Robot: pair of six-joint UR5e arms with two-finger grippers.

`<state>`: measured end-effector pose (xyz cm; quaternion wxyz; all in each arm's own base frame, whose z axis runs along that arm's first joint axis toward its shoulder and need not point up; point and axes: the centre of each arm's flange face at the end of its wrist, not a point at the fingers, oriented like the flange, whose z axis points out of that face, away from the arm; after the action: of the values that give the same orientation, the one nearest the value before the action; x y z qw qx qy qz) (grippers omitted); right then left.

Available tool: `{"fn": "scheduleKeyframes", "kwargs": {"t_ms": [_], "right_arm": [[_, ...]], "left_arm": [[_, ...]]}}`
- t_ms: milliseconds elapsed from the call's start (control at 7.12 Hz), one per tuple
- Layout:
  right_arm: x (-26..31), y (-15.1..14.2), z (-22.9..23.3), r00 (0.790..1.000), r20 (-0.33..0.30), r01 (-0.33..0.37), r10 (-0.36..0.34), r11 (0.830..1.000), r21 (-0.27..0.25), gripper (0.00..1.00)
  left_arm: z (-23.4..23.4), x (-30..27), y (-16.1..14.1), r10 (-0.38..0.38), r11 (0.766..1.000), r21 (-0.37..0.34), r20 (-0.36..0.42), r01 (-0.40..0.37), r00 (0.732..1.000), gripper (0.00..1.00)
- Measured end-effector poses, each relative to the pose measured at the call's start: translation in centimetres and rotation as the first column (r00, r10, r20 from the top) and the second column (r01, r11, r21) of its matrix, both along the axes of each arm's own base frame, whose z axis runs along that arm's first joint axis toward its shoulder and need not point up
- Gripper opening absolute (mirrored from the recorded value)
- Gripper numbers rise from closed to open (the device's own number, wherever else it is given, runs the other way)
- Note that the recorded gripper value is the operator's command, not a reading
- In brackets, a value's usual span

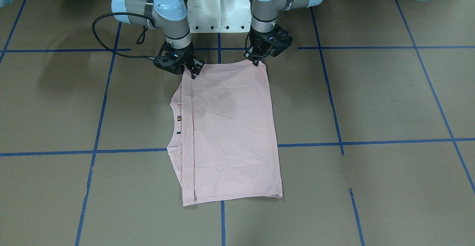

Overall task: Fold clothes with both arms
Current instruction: 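Move the right gripper to the shirt's near corner and grasp it, then lift the near edge with both grippers and fold it toward the collar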

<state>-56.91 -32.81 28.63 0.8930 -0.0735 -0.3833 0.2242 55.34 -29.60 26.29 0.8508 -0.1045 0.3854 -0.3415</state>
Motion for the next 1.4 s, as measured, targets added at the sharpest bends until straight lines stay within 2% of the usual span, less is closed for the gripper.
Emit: {"fn": "scheduleKeyframes", "kwargs": {"t_ms": [561, 1123, 1404], "right_arm": [[0.1, -0.2, -0.3, 1.000, 0.006, -0.004, 0.004, 1.000, 0.002, 0.00], [2.2, 0.1, -1.3, 0.999, 0.043, -0.002, 0.002, 1.000, 0.000, 0.00], [4.3, 1.4, -1.6, 0.997, 0.071, 0.016, -0.016, 1.000, -0.001, 0.00]], "left_arm": [[0.1, 0.1, 0.0, 0.000, 1.000, 0.000, 0.001, 0.000, 1.000, 0.00], [-0.5, -0.6, 0.3, 0.007, 1.000, 0.006, -0.007, -0.007, 1.000, 0.00], [-2.4, -1.7, 2.1, 0.031, 0.999, 0.009, -0.015, -0.031, 0.999, 0.00]]}}
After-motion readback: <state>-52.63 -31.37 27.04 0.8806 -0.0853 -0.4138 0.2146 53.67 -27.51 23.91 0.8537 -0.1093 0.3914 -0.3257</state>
